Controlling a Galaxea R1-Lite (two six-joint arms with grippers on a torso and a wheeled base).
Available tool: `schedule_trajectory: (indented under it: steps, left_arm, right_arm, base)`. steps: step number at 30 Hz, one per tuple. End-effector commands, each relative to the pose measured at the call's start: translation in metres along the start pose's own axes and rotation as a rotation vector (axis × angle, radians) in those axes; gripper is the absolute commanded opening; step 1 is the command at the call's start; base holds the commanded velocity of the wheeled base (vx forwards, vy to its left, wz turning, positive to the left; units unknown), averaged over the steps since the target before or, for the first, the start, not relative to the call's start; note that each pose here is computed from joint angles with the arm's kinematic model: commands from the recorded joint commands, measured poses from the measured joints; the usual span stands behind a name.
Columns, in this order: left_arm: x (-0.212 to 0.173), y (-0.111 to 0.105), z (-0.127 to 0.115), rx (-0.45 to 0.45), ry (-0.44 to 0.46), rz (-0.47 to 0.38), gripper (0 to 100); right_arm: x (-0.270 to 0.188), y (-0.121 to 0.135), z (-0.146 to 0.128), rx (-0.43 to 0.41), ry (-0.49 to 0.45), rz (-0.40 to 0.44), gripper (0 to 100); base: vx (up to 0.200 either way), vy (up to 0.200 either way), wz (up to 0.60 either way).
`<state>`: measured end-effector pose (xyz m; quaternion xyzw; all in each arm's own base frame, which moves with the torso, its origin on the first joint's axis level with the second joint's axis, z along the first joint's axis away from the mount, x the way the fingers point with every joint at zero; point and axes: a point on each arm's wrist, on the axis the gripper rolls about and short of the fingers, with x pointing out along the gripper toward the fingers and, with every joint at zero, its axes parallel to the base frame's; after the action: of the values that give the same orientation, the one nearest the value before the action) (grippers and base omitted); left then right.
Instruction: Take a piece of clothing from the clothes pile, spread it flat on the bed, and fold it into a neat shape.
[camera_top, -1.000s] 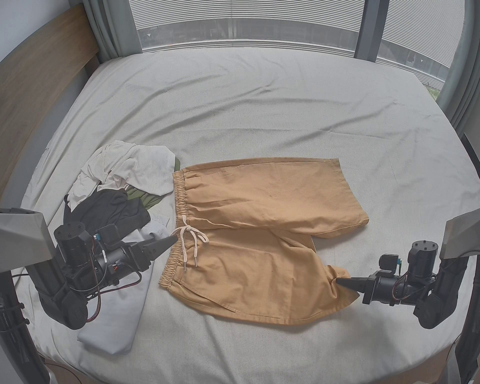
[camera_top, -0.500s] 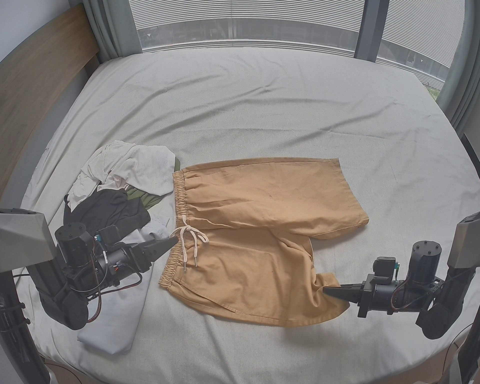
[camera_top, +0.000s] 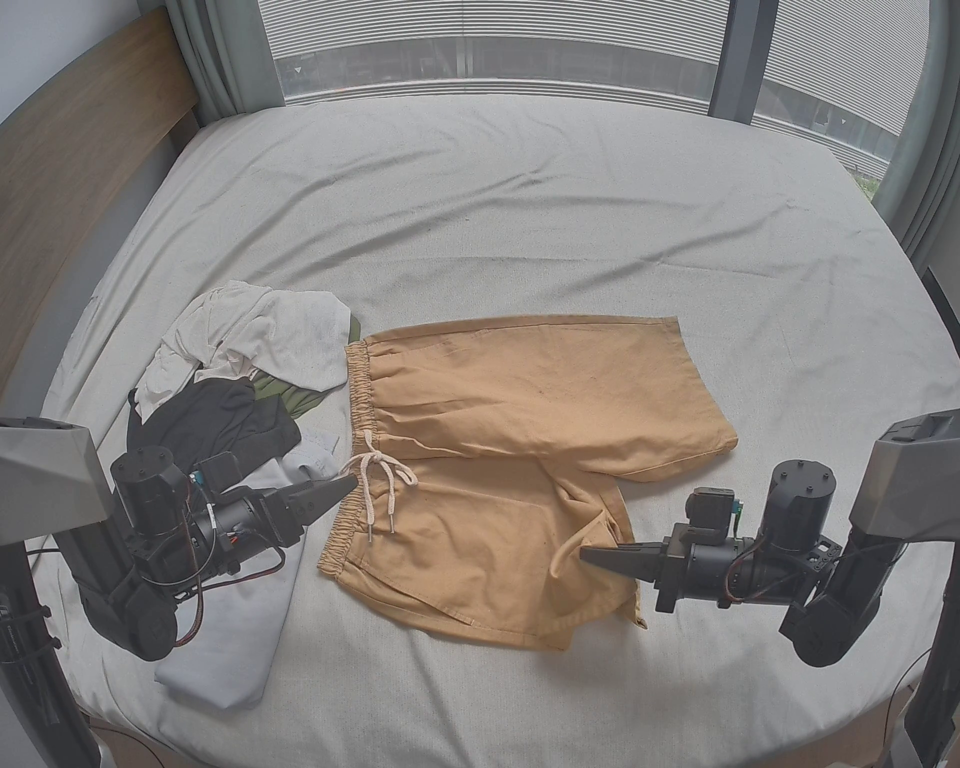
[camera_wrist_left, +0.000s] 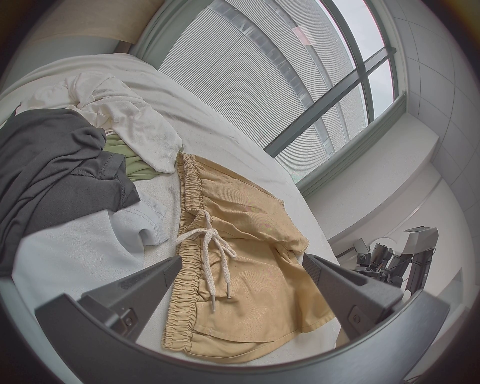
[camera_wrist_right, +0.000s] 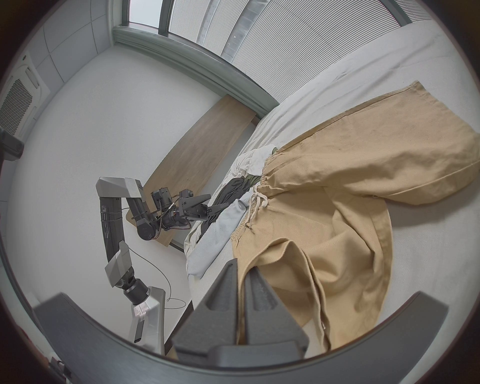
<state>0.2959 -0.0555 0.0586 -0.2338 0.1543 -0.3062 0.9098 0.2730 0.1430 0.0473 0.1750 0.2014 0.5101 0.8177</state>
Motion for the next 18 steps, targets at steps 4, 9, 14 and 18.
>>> schedule_trajectory:
  steps: [4, 9, 14, 18]
  left_arm:
    - [0.0, 0.0, 0.0, -0.001, 0.0, 0.0, 100]
    - [0.0, 0.0, 0.0, -0.001, 0.0, 0.0, 100]
    - [0.0, 0.0, 0.0, 0.0, -0.002, -0.001, 100]
    - [0.0, 0.0, 0.0, 0.0, -0.003, 0.0, 100]
  right_arm:
    - [0.017, -0.012, -0.008, 0.011, 0.014, 0.0, 0]
    - [0.023, -0.014, -0.012, 0.01, 0.018, -0.007, 0]
    - [0.027, -0.007, -0.013, 0.004, 0.028, 0.015, 100]
    - [0.028, -0.002, -0.016, 0.007, 0.039, 0.027, 100]
  base:
    - [0.0, 0.0, 0.0]
    - [0.0, 0.0, 0.0]
    - [0.0, 0.0, 0.0]
    - [0.0, 0.0, 0.0]
